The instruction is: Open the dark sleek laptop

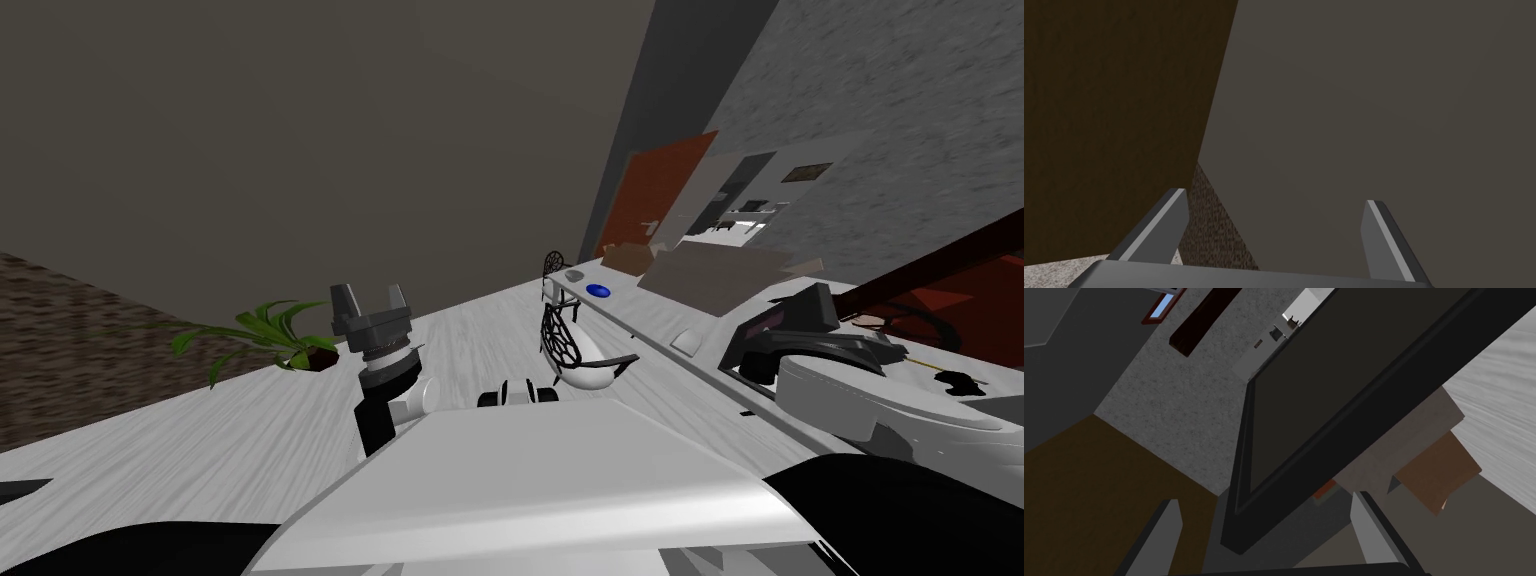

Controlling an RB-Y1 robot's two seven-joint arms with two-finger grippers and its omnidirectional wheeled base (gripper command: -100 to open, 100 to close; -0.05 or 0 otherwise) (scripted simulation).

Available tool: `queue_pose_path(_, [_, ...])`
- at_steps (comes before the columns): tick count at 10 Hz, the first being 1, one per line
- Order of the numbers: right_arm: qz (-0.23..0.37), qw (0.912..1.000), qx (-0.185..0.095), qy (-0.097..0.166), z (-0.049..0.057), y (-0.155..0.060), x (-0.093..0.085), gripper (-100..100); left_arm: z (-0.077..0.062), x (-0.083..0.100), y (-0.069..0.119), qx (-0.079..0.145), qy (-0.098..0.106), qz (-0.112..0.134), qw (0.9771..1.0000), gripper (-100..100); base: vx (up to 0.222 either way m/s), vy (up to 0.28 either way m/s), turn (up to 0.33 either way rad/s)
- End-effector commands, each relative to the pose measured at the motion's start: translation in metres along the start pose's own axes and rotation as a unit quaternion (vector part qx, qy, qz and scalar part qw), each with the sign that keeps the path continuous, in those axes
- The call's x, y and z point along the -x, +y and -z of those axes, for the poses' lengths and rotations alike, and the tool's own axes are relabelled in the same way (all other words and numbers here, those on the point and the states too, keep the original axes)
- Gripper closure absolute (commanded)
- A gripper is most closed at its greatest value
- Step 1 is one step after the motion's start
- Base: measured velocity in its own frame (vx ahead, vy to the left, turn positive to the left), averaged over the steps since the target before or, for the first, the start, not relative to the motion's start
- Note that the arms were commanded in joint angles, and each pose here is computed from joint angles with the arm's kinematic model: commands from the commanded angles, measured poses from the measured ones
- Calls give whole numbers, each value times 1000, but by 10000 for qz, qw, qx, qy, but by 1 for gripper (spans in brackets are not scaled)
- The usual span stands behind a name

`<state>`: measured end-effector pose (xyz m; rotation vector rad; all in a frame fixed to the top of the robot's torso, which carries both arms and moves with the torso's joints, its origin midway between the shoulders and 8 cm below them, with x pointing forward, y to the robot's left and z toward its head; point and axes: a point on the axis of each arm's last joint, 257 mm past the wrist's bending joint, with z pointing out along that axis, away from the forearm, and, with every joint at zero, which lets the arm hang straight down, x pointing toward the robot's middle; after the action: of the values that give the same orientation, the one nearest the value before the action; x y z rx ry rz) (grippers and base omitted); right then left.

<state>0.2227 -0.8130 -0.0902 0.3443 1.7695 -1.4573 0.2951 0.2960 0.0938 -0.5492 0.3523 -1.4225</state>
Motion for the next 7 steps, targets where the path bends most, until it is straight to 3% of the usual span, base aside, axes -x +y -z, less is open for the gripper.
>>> queue_pose_path(1, [69,9999,61,-135,-11,10,4,-100,0,0,0,0,0,0,10000,0,-18,37,-38])
queue_pose_path(4, [-90,9997,-188,-97,-28,-5,9,-100,0,0,0,0,0,0,10000,0,-13,18,-11])
queue_pose_path(5, [53,9997,8,-233,-32,12,11,-100,0,0,0,0,0,-1,10000,0,-18,24,-41])
queue_pose_path(7, [-85,9996,-186,-192,-45,1,15,-100,0,0,0,0,0,0,10000,0,-24,30,-13])
